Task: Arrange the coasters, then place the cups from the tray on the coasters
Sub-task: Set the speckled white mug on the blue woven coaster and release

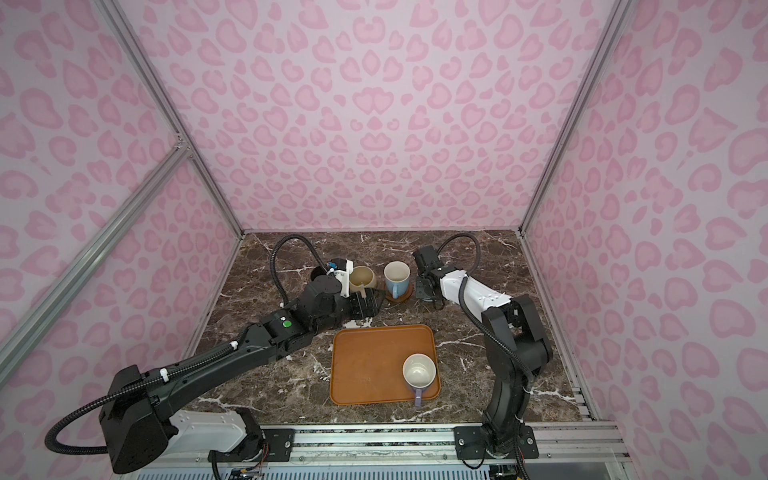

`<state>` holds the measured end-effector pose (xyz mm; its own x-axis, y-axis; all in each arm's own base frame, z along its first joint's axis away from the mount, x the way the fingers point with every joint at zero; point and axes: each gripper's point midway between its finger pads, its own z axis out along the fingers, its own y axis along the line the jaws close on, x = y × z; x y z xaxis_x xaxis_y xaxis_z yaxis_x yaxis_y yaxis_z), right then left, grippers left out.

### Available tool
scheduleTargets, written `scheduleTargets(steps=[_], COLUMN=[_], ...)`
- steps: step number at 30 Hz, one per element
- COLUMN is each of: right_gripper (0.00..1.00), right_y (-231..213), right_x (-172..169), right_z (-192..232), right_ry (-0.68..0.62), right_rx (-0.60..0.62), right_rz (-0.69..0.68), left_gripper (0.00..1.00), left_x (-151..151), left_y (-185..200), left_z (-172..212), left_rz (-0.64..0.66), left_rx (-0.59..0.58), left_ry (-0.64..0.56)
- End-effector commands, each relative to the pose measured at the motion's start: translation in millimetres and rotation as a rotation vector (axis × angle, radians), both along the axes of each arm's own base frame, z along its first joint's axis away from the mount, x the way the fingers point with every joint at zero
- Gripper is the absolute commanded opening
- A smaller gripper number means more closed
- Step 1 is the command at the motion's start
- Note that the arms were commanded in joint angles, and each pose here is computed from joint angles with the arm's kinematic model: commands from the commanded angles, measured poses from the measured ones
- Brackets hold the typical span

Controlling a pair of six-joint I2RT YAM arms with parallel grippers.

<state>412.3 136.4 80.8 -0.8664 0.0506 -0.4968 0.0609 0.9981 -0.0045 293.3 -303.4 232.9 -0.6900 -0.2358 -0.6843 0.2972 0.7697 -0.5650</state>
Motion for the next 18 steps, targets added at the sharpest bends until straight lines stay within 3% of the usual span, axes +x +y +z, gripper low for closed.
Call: scheduleTargets(steps=[1, 4, 9, 14, 17, 18], right_gripper=[0.0, 0.02, 0.4, 0.58, 0.63, 0.79], right_y=[-3, -5, -3, -6, -8, -8], right_x=[2, -4, -8, -12, -21, -26], right_z=[-7, -11, -7, 5, 16, 21], right_ry=[-0.015, 0.0, -0.002, 0.009, -0.006, -0.019], right_rx=[-0.01, -0.026, -0.004, -0.041, -0.037, -0.045], right_rz=[-0.013, -0.017, -0.019, -0.009, -0.013, -0.013], left_gripper=[0.97, 0.97, 0.97, 0.97, 0.97, 0.97], left_x=[2, 2, 2, 2, 0, -2], left_y=[0, 1, 1, -1, -2, -4], left_z=[2, 4, 4, 1, 1, 1], left_rz=[0.009, 0.014, 0.024, 0.02, 0.006, -0.009], left_rx=[-0.016, -0.023, -0.04, -0.037, -0.043, -0.046], left_ry=[-0.009, -0.008, 0.0, 0.008, 0.012, 0.009])
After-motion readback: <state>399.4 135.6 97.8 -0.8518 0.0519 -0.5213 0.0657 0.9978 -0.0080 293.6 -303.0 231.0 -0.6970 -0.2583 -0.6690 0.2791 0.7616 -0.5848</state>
